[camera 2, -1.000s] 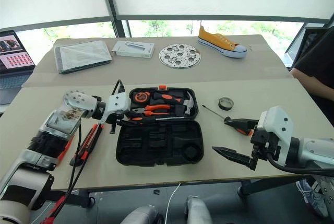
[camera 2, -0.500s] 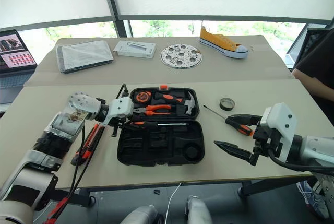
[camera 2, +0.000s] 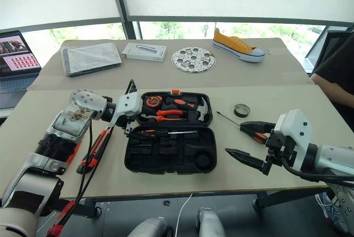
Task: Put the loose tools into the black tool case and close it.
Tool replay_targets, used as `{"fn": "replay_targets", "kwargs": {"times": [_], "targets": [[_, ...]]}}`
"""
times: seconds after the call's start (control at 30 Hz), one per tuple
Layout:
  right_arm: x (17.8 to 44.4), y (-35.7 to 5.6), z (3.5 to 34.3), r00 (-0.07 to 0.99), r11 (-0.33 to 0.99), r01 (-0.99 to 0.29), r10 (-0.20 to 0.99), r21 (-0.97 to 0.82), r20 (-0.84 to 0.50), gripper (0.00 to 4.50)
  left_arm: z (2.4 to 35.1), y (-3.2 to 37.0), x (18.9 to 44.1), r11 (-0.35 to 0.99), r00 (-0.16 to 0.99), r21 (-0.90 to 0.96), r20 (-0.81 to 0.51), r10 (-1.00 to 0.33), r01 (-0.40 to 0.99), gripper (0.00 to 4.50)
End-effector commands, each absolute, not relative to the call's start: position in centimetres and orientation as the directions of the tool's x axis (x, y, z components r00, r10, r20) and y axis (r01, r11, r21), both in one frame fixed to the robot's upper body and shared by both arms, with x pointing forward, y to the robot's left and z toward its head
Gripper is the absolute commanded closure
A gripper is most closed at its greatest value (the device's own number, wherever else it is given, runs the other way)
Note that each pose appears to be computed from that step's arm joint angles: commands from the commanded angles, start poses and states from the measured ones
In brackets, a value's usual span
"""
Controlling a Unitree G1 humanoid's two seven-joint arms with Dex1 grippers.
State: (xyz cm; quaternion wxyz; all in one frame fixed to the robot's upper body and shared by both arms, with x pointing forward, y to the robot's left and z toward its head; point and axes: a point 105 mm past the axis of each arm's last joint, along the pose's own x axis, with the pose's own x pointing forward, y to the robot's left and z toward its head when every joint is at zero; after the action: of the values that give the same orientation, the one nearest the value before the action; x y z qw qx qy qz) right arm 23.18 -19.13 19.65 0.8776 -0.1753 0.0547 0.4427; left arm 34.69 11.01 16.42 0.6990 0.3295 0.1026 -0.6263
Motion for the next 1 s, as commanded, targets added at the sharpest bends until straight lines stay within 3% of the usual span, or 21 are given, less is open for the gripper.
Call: {"fn": "replay_targets", "kwargs": {"times": [0.03, 0.37, 0.6, 0.8, 0.9, 1.0], "targets": [[22.9, -18.4, 20.7, 0.59, 0.525, -0.798, 0.779, -0.295, -0.212, 0.0, 17.4, 10.2, 34.8, -0.014, 0.202, 0.375, -0.529, -0.824, 0.927, 0.71], [23.0, -18.4, 20.5, 0.591, 0.524, -0.798, 0.778, -0.298, -0.212, 0.0, 14.7, 9.0, 35.6, -0.033, 0.184, 0.355, -0.559, -0.809, 0.934, 4.45], [23.3, -18.3, 20.2, 0.598, 0.533, -0.793, 0.772, -0.295, -0.213, 0.0, 10.9, 9.2, 34.6, -0.16, 0.138, 0.346, -0.694, -0.706, 0.924, 4.45], [23.8, -18.6, 20.0, 0.621, 0.555, -0.777, 0.753, -0.298, -0.219, 0.0, 10.7, 9.2, 35.3, -0.144, 0.176, 0.379, -0.691, -0.701, 0.914, 4.45], [24.1, -19.8, 19.7, 0.664, 0.596, -0.744, 0.709, -0.302, -0.238, 0.0, 13.4, 9.0, 35.7, -0.051, 0.194, 0.37, -0.594, -0.781, 0.928, 4.45], [24.2, -22.4, 18.7, 0.711, 0.664, -0.703, 0.642, -0.255, -0.286, 0.0, 18.4, 9.8, 34.8, 0.054, 0.172, 0.294, -0.393, -0.903, 0.954, 3.79]]}}
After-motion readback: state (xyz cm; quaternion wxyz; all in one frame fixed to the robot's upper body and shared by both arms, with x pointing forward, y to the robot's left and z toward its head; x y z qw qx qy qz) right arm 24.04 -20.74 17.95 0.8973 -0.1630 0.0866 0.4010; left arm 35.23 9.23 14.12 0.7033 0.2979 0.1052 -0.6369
